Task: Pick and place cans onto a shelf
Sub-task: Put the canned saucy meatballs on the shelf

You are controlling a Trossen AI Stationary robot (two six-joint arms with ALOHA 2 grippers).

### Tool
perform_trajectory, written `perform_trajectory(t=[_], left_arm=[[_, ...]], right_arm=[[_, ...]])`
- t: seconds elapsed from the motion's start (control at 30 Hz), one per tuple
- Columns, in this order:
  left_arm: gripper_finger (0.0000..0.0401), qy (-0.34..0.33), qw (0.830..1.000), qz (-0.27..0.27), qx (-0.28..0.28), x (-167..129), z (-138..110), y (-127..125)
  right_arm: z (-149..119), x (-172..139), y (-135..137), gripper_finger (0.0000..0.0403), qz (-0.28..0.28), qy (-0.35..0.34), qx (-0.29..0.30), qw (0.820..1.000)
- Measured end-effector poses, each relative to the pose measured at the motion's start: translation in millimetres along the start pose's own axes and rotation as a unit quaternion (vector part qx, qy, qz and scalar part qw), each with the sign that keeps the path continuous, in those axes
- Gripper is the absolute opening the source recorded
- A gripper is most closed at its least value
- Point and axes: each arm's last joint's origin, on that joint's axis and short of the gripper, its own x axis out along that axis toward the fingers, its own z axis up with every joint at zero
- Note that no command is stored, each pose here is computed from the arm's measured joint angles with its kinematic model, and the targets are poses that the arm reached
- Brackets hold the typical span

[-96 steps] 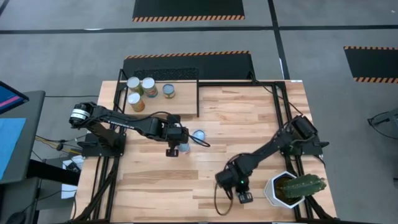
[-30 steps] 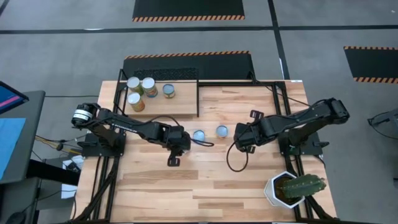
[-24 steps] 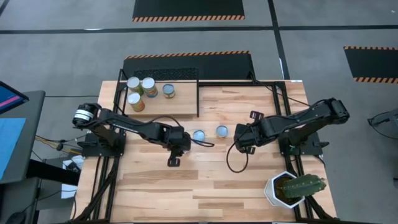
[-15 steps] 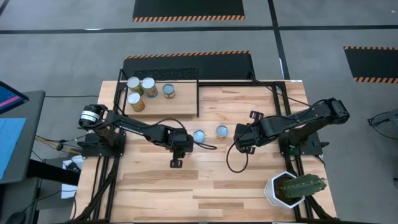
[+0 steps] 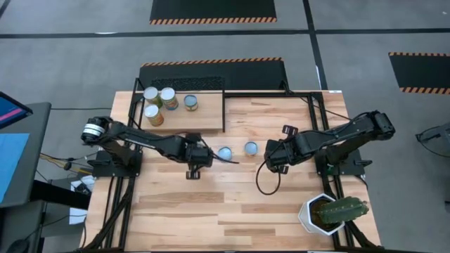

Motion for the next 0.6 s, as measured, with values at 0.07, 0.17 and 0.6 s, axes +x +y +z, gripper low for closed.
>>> perform_trajectory(t=[0.07, 0.17, 0.6], left_arm=[[0.0002, 0.005, 0.999, 0.032, 0.005, -10.4, -2.6, 10.1], [0.0001, -0.006, 0.999, 0.046, -0.011, -15.2, -2.4, 30.2], [0.0, 0.021, 0.995, 0.035, -0.095, 4.6, -20.1, 132.8]], right_arm=[[0.1, 0.0, 0.0, 0.0017, 0.0, 0.0, 0.0, 1.0], [0.1, 0.0, 0.0, 0.0022, 0.0, 0.0, 0.0, 1.0], [0.7, 0.0, 0.3, 0.002, 0.001, -0.003, 0.003, 1.0]])
